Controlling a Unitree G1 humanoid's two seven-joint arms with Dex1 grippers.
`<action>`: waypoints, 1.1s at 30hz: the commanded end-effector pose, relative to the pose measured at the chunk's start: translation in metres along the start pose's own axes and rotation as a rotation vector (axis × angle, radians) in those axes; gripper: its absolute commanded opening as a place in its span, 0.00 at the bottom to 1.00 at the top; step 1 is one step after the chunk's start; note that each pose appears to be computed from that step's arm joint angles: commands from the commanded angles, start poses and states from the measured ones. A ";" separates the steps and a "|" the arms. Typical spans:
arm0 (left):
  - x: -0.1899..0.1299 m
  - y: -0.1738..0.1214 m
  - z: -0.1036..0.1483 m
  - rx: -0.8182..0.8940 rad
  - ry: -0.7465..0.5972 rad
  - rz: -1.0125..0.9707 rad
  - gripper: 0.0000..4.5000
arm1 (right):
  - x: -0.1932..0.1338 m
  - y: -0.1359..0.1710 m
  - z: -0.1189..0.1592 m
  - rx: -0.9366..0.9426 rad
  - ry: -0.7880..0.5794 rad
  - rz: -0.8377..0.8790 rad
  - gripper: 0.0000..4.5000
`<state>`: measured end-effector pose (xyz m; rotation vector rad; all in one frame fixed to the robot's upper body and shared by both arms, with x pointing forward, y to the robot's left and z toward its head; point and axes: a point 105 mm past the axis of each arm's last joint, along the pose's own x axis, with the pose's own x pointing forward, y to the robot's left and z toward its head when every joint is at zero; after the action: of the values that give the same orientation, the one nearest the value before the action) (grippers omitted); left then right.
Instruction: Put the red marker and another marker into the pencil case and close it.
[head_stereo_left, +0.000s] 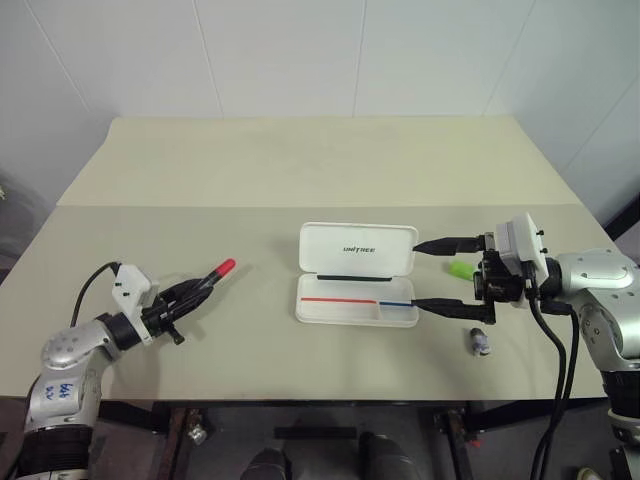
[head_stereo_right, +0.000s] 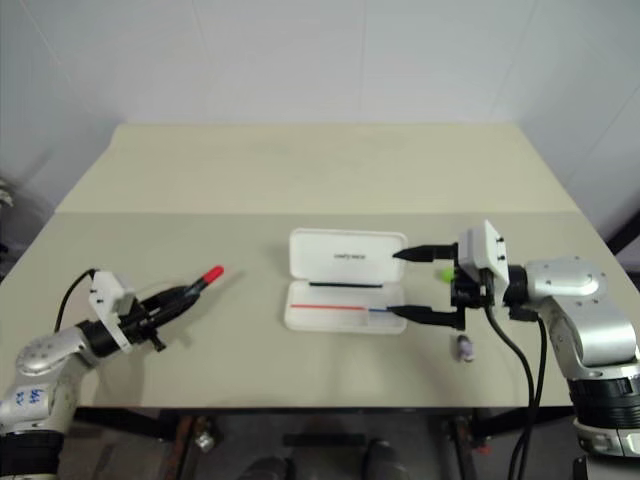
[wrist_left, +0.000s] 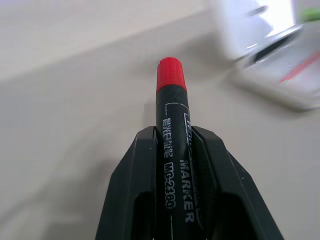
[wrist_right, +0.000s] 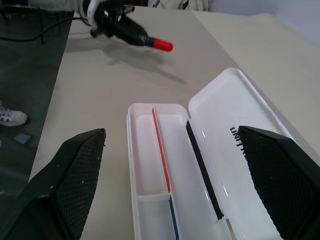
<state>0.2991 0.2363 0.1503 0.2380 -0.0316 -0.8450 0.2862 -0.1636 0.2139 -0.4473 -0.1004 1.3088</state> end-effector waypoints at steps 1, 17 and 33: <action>0.006 -0.013 0.026 0.077 -0.017 -0.159 0.14 | -0.003 0.000 0.001 -0.028 0.000 0.002 1.00; 0.108 -0.049 0.047 0.259 -0.017 -0.488 0.14 | -0.012 0.011 -0.009 -0.020 0.047 -0.050 1.00; 0.180 -0.084 0.032 0.236 -0.029 -0.577 0.14 | -0.027 0.024 -0.007 -0.011 0.085 -0.137 1.00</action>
<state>0.3510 0.0476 0.1423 0.4362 -0.0526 -1.4190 0.2629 -0.1853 0.1884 -0.4617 -0.0168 1.1741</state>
